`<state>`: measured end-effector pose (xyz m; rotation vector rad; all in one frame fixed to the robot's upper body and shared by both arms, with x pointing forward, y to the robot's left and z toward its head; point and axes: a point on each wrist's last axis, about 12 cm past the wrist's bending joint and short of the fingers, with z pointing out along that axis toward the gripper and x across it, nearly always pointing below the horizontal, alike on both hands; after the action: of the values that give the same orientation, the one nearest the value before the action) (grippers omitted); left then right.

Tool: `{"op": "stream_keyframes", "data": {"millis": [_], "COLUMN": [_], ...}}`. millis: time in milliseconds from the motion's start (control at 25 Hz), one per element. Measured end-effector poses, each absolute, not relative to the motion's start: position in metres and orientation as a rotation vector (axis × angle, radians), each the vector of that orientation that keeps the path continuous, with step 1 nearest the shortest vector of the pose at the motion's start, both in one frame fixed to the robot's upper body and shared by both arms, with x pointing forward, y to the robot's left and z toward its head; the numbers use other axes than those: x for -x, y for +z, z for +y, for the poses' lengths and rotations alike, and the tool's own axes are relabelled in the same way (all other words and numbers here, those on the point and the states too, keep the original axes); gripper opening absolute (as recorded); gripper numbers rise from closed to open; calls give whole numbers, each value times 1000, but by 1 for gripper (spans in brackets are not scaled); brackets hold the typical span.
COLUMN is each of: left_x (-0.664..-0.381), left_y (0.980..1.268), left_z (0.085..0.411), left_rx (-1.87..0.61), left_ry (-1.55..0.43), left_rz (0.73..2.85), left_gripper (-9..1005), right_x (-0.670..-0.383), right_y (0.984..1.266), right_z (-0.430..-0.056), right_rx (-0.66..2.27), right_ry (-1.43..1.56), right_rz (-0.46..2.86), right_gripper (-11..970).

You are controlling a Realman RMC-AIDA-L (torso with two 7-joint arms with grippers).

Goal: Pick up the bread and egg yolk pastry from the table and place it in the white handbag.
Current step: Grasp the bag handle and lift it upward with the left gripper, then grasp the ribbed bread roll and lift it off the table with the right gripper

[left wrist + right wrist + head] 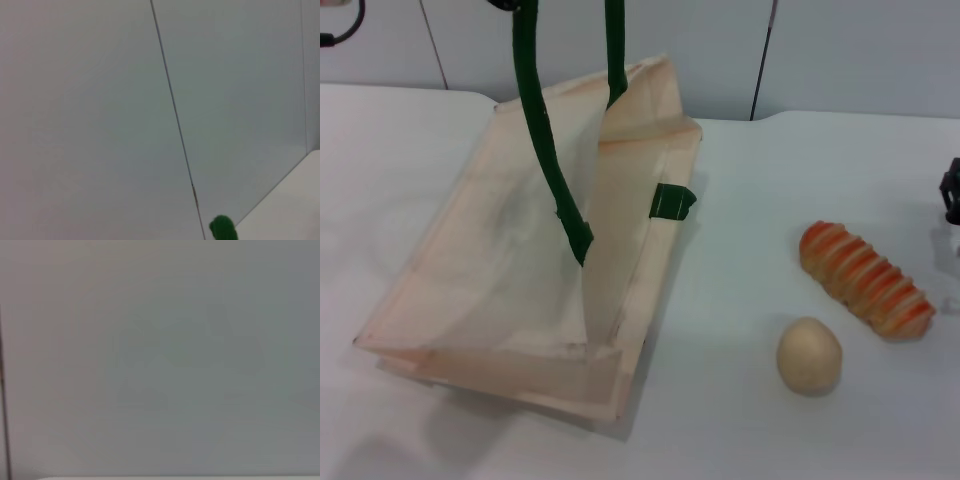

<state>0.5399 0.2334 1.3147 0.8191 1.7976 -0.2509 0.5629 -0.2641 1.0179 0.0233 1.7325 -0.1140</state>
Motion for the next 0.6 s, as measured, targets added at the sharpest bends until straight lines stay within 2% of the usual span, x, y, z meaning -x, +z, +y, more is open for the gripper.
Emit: {"op": "stream_keyframes", "data": {"millis": [600], "left_x": [-542], "left_y": [1314], "left_z": [235], "left_rx": [-829], "left_ry": [-228], "left_rz": [1822], "left_gripper": [121], "right_x": [-575], "right_y": [1039], "right_z": [-235], "right_rx": [-53], "right_ry": [45], "right_rz": [1685], "right_gripper": [624]}}
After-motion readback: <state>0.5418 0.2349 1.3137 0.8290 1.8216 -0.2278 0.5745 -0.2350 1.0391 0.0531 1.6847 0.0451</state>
